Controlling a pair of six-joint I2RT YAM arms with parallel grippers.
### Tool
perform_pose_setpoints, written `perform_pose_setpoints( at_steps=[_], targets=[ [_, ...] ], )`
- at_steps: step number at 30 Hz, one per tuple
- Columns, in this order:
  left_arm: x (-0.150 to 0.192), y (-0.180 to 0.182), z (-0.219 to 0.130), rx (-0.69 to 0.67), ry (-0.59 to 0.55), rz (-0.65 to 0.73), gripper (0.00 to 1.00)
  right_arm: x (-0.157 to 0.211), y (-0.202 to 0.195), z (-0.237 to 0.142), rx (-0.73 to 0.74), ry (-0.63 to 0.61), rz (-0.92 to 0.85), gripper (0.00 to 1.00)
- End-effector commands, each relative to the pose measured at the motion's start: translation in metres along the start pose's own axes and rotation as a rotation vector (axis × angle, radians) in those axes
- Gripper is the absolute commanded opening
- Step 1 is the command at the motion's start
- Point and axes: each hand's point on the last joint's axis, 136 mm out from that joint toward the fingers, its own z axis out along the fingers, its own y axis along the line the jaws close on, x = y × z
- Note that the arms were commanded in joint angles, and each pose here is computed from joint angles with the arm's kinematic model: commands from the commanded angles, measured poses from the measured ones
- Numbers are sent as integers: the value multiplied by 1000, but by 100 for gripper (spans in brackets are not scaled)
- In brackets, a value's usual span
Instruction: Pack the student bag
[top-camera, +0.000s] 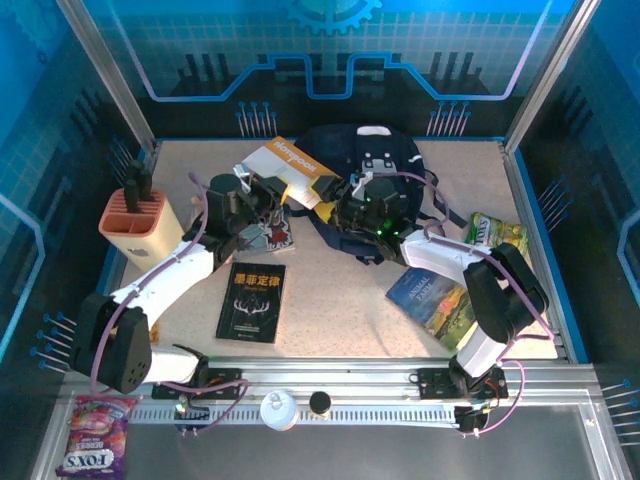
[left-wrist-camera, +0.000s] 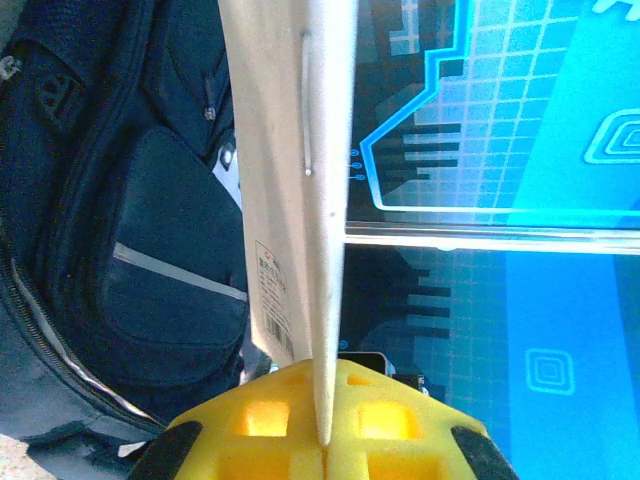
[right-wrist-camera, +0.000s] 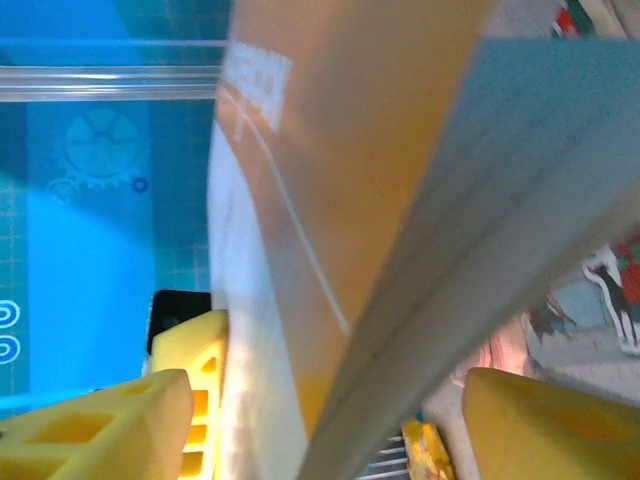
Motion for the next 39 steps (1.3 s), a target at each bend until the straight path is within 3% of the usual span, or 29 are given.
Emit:
perform_pose_setpoints(
  at_steps=[1, 12, 14, 16, 21, 24, 30, 36, 39],
  targets=[
    [2, -10, -2, 46, 28, -11, 0, -9, 20, -3, -70, -61, -22, 64],
    [3, 1, -2, -3, 48, 20, 0, -22, 12, 1, -65, -67, -43, 23],
    [3, 5, -2, -14, 49, 36, 4, -26, 9, -2, -53, -74, -52, 16],
    [2, 9, -1, -29, 58, 69, 17, -30, 7, -6, -35, -79, -79, 10],
    [1, 16, 3, -70, 111, 197, 56, -45, 9, -15, 17, -115, -178, 6],
    [0, 26, 10, -136, 150, 280, 70, -61, 11, -25, 50, -159, -258, 5],
    [-1, 35, 35, -198, 247, 400, 81, -102, 10, -56, 161, -259, -390, 5],
    [9, 51, 63, -248, 367, 387, 82, -132, -3, -111, 292, -384, -374, 5],
    [20, 60, 76, -264, 421, 467, 82, -140, -8, -145, 319, -445, -365, 6]
  ],
)
